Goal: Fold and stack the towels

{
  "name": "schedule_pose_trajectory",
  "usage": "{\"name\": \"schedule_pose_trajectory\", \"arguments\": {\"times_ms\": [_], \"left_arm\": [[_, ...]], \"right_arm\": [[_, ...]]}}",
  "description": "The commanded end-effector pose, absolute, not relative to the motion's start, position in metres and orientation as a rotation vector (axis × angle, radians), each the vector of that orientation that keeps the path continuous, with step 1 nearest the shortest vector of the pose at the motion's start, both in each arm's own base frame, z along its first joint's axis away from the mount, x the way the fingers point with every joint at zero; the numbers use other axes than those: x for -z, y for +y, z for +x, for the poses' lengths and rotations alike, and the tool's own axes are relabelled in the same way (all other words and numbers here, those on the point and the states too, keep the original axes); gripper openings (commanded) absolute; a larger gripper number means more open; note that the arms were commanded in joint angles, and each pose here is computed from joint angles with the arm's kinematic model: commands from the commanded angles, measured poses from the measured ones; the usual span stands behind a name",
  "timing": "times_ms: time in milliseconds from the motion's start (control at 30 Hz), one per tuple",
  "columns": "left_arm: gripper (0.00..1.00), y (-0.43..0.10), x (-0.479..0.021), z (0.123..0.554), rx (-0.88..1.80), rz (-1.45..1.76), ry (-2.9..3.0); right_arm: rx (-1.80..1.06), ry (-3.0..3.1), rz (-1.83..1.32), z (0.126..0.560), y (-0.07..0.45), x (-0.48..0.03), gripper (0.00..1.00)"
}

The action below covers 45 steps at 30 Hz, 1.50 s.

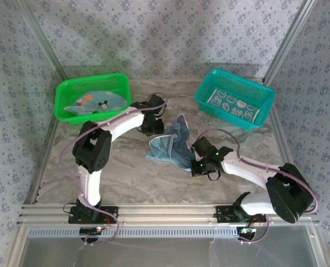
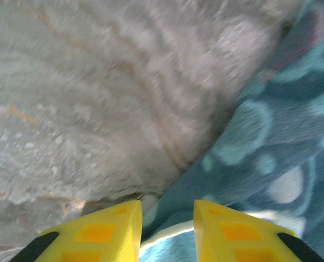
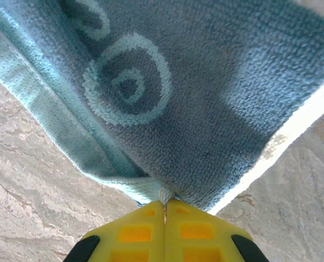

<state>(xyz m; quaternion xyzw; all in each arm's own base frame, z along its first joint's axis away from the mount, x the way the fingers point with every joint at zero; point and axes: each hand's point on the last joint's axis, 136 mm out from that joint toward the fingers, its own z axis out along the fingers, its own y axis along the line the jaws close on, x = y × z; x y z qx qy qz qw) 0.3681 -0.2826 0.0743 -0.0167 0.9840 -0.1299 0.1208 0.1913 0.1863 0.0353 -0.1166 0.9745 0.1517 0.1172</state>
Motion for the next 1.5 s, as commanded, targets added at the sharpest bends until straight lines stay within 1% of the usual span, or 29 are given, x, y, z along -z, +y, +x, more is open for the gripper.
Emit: {"name": "schedule_pose_trajectory", "arguments": {"times_ms": [0, 133, 400, 467, 633, 767, 867, 933, 1000, 1067, 1167, 1200, 1267, 1333, 1433, 1467], "left_arm": [[0.32, -0.31, -0.091, 0.375, 0.397, 0.135, 2.816], [0.38, -0.32, -0.088, 0.368, 0.309, 0.282, 2.804], [0.39, -0.333, -0.079, 0.353, 0.144, 0.458, 2.802], [0.42, -0.332, -0.077, 0.353, 0.089, 0.468, 2.804], [0.43, -0.33, -0.068, 0.351, 0.037, 0.477, 2.836], [0.42, -0.333, -0.065, 0.35, 0.011, 0.495, 2.846], [0.39, -0.333, -0.061, 0.348, -0.018, 0.504, 2.857], [0.38, -0.335, -0.06, 0.346, -0.015, 0.51, 2.86], [0.4, -0.337, -0.06, 0.344, -0.009, 0.508, 2.866], [0.44, -0.338, -0.059, 0.341, -0.007, 0.509, 2.87], [0.45, -0.339, -0.057, 0.338, -0.026, 0.514, 2.877], [0.47, -0.339, -0.057, 0.337, -0.031, 0.514, 2.877], [0.48, -0.339, -0.055, 0.335, -0.045, 0.52, 2.882], [0.42, -0.337, -0.054, 0.335, -0.068, 0.519, 2.88], [0.22, -0.333, -0.055, 0.337, -0.098, 0.513, 2.869], [0.18, -0.332, -0.057, 0.337, -0.102, 0.51, 2.865]], "right_arm": [[-0.449, 2.818, -0.293, 0.202, 0.188, -0.046, 0.0], [-0.452, 2.815, -0.273, 0.204, 0.187, -0.046, 0.0], [-0.451, 2.827, -0.243, 0.204, 0.182, -0.042, 0.0], [-0.451, 2.828, -0.237, 0.205, 0.181, -0.041, 0.0], [-0.456, 2.814, -0.229, 0.208, 0.181, -0.043, 0.0], [-0.45, 2.818, -0.221, 0.208, 0.18, -0.042, 0.0], [-0.45, 2.814, -0.217, 0.208, 0.18, -0.043, 0.0], [-0.45, 2.811, -0.216, 0.208, 0.179, -0.043, 0.0], [-0.451, 2.81, -0.215, 0.208, 0.179, -0.044, 0.0], [-0.45, 2.808, -0.212, 0.209, 0.179, -0.043, 0.0], [-0.449, 2.809, -0.211, 0.209, 0.179, -0.042, 0.0], [-0.452, 2.808, -0.211, 0.209, 0.179, -0.042, 0.0], [-0.455, 2.809, -0.207, 0.209, 0.18, -0.042, 0.0], [-0.458, 2.807, -0.203, 0.21, 0.18, -0.042, 0.0], [-0.461, 2.802, -0.205, 0.21, 0.181, -0.043, 0.0], [-0.462, 2.801, -0.202, 0.211, 0.181, -0.044, 0.0]]}}
